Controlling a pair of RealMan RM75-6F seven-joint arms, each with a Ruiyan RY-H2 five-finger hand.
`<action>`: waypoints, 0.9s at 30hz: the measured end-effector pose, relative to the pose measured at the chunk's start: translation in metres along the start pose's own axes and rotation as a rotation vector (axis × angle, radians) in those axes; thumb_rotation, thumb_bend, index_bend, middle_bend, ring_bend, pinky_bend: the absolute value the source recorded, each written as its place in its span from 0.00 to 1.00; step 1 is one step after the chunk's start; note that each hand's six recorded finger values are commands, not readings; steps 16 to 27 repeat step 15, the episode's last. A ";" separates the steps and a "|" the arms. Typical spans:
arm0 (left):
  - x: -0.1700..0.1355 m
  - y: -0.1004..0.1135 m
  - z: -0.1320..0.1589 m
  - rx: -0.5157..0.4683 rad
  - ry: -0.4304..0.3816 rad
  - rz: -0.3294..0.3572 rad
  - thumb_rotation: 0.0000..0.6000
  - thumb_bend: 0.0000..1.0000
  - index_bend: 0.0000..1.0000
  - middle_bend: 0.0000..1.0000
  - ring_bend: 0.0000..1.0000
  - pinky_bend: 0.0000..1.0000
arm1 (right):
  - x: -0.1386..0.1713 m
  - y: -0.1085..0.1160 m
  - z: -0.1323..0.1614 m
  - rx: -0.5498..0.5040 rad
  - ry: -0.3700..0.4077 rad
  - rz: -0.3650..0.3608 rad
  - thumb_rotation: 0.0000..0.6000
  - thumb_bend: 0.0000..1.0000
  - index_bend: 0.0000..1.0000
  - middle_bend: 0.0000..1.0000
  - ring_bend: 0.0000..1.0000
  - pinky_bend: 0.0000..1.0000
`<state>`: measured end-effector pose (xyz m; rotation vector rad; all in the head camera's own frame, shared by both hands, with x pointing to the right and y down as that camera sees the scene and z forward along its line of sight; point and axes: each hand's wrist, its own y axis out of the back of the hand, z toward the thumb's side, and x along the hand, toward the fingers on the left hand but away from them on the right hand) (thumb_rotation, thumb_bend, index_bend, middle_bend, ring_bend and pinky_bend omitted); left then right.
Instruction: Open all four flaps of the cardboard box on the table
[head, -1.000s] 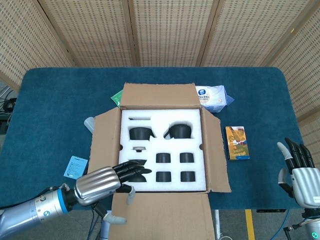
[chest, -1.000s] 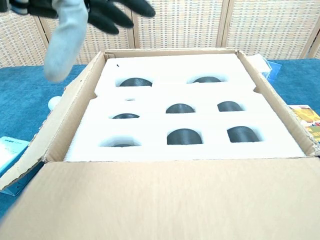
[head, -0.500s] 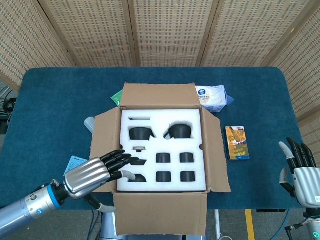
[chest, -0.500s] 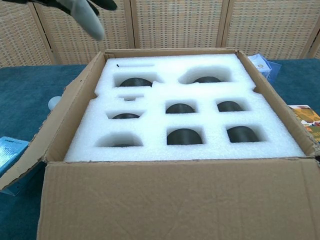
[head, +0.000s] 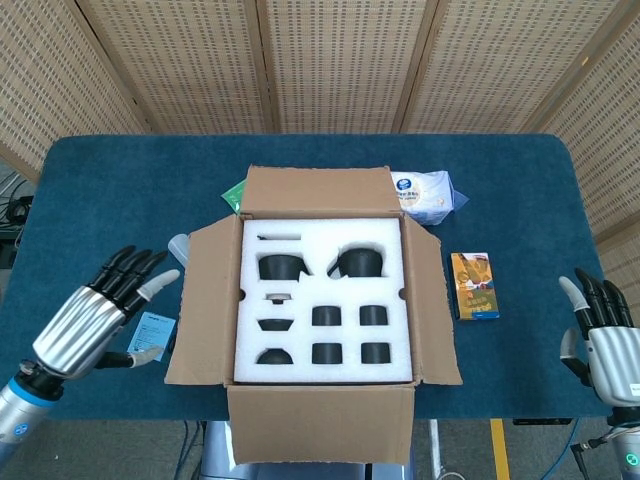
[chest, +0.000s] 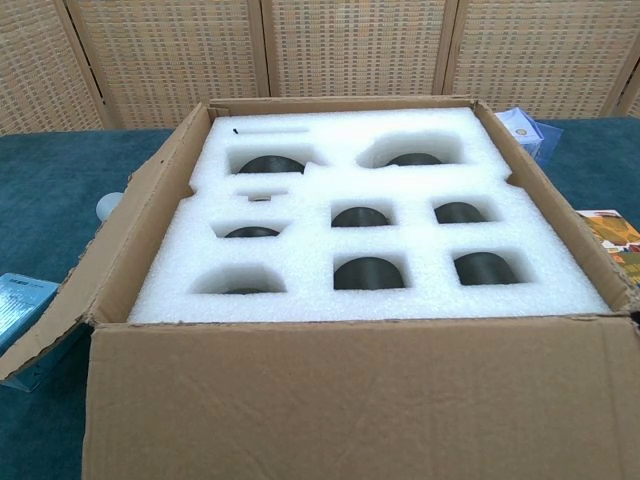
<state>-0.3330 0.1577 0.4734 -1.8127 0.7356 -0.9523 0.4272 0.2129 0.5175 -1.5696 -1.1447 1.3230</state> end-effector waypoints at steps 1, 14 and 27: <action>-0.007 -0.003 -0.008 0.008 0.038 0.014 0.83 0.12 0.08 0.00 0.00 0.00 | -0.001 0.000 0.000 0.001 0.001 0.000 1.00 0.80 0.00 0.00 0.00 0.00; -0.084 -0.038 -0.069 0.043 0.368 0.019 0.83 0.12 0.08 0.00 0.00 0.00 | -0.005 -0.010 0.002 0.013 0.016 0.016 1.00 0.80 0.00 0.00 0.00 0.00; -0.088 -0.041 -0.072 0.045 0.384 0.019 0.83 0.12 0.08 0.00 0.00 0.00 | -0.005 -0.010 0.002 0.013 0.015 0.017 1.00 0.80 0.00 0.00 0.00 0.00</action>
